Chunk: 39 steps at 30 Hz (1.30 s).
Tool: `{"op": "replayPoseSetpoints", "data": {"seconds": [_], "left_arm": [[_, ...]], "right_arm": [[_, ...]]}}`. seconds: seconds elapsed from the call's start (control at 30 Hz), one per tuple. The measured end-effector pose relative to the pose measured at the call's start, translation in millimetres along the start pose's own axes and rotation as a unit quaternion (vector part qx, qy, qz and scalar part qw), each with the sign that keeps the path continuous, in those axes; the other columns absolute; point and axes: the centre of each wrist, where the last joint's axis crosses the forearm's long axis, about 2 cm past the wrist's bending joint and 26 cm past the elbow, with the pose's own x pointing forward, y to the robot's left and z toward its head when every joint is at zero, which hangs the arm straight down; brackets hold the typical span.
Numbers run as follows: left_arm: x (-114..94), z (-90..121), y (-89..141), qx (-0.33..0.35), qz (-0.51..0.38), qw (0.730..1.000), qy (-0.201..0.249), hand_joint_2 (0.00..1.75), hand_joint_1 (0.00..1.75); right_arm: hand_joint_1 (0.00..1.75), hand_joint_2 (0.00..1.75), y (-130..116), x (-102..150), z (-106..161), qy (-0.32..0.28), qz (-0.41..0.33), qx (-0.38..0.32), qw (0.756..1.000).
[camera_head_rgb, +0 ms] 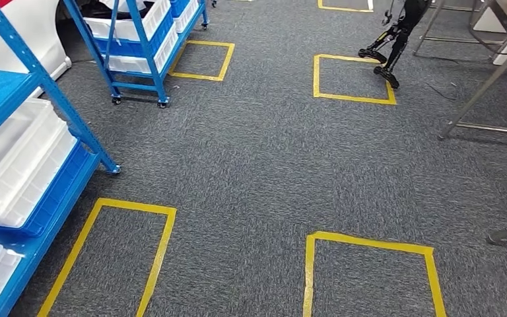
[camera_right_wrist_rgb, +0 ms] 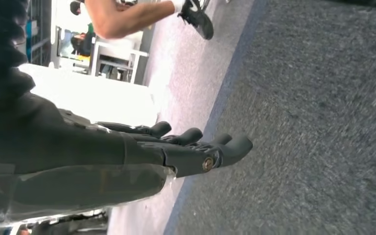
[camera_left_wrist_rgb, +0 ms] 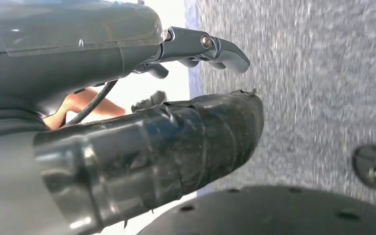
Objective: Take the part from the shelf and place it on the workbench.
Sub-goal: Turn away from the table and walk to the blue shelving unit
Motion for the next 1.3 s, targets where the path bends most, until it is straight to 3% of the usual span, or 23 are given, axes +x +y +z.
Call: {"op": "replayPoseSetpoints", "data": {"seconds": [1.3], "left_arm": [[-1.5,-0.1,-1.3,-0.003,0.001,1.000,-0.003,0.00,0.00]], "right_arm": [[0.00,1.75,-1.9,0.7,0.1,0.002,-0.002,-0.002,1.000]]}}
